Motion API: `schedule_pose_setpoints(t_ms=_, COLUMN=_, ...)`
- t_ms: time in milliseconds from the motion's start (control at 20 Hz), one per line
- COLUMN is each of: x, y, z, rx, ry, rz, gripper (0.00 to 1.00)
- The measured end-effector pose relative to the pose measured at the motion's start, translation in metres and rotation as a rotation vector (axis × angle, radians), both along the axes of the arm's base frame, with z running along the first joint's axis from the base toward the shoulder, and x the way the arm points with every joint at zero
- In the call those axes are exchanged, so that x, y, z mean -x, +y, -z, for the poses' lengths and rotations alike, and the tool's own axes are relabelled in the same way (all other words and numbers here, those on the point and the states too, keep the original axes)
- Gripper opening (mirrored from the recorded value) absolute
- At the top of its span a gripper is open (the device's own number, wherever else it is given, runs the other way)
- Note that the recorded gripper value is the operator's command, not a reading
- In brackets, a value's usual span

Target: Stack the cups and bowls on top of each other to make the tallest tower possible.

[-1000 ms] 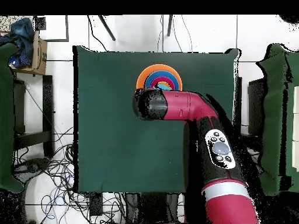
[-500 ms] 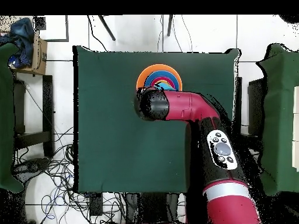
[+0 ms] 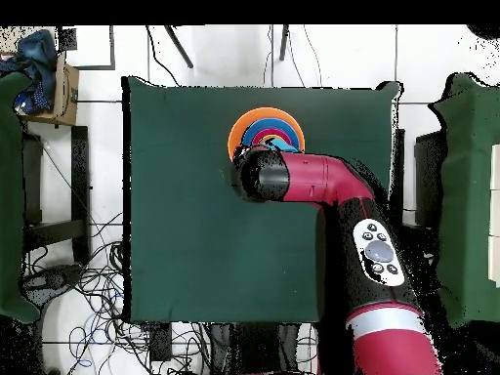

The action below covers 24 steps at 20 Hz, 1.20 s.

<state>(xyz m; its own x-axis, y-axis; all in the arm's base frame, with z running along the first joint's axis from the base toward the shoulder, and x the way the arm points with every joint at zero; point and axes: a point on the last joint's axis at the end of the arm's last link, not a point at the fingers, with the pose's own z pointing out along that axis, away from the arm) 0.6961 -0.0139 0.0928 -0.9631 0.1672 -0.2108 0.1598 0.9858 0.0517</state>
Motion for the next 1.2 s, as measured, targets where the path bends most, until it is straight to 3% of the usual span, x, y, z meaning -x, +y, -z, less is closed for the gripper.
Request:
schedule_pose_setpoints(t_ms=350, x=0.000, y=-0.003, z=0.000, rx=0.000, ry=0.000, rz=0.005, gripper=0.00)
schedule_pose_setpoints(t_ms=400, x=0.000, y=-0.004, z=0.000, rx=0.000, ry=0.000, rz=0.006, gripper=1.00)
schedule_pose_setpoints(t_ms=1200, x=0.007, y=-0.018, z=0.004, rx=-0.014, ry=0.013, rz=0.029, gripper=1.00)
